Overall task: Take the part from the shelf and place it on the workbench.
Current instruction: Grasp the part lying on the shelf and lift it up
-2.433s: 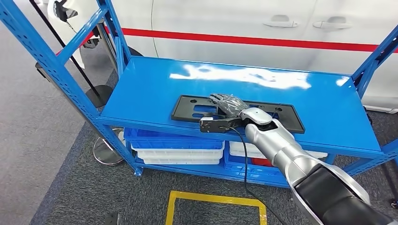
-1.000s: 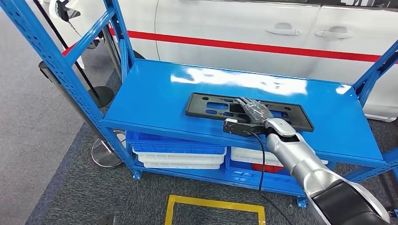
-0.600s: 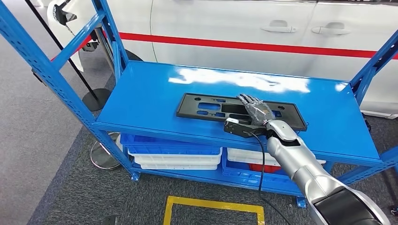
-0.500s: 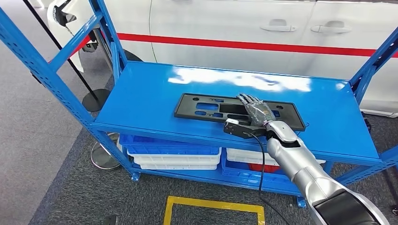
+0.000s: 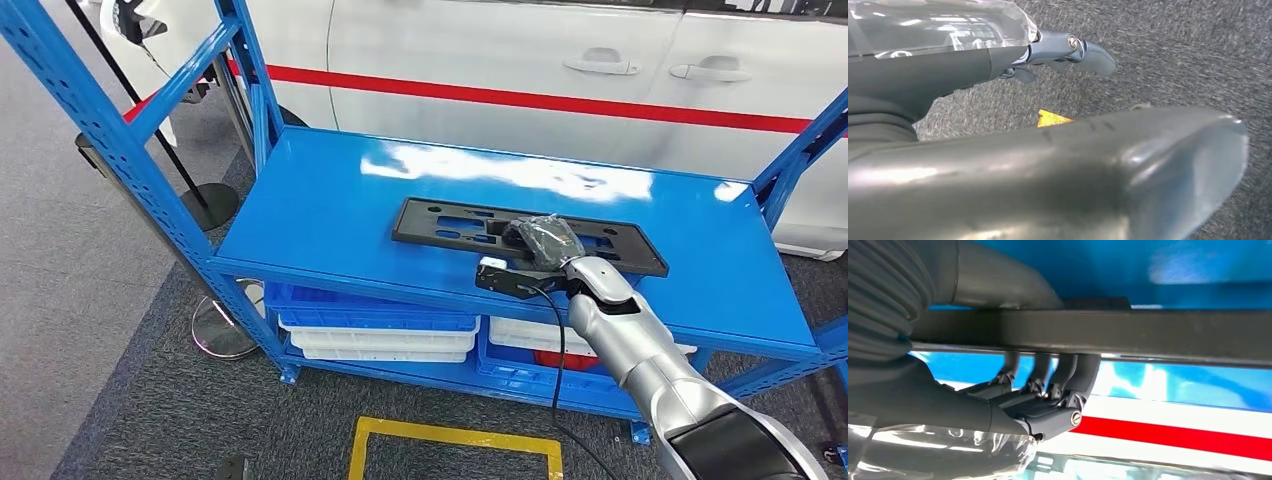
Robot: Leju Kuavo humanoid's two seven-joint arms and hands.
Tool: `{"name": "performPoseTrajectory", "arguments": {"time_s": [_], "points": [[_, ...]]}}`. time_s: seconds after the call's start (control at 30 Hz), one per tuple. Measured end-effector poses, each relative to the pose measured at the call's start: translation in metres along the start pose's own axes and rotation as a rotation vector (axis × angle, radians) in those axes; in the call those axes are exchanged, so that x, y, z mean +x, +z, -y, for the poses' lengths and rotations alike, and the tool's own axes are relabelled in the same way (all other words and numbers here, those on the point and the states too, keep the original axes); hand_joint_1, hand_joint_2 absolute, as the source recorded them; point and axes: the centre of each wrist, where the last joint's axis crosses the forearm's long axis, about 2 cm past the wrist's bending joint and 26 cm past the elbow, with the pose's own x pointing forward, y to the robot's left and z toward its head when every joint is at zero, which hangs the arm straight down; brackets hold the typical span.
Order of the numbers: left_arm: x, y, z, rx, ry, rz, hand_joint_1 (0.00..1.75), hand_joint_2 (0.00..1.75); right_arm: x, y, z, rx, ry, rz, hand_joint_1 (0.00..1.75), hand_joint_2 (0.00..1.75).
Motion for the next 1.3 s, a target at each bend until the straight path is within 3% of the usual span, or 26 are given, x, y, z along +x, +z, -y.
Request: {"name": "performPoseTrajectory", "arguments": {"time_s": [0.47, 0.6, 1.13, 1.3], "points": [[0.000, 0.001, 0.002, -0.003, 0.012, 0.001, 0.00, 0.00, 0.006, -0.008, 0.008, -0.031, 0.027, 0.024, 1.75, 1.75], [-0.002, 0.001, 0.001, -0.002, 0.012, -0.003, 0.00, 1.75, 0.008, -0.008, 0.006, -0.028, 0.025, 0.026, 1.75, 1.75], [-0.002, 0.001, 0.001, 0.023, 0.012, 0.006, 0.00, 1.75, 0.012, -0.010, 0.009, -0.034, -0.041, 0.077, 1.75, 1.75], [-0.002, 0.001, 0.001, 0.018, 0.046, -0.007, 0.00, 1.75, 0.017, -0.016, 0.029, -0.075, -0.115, 0.142, 1.75, 1.75]]}}
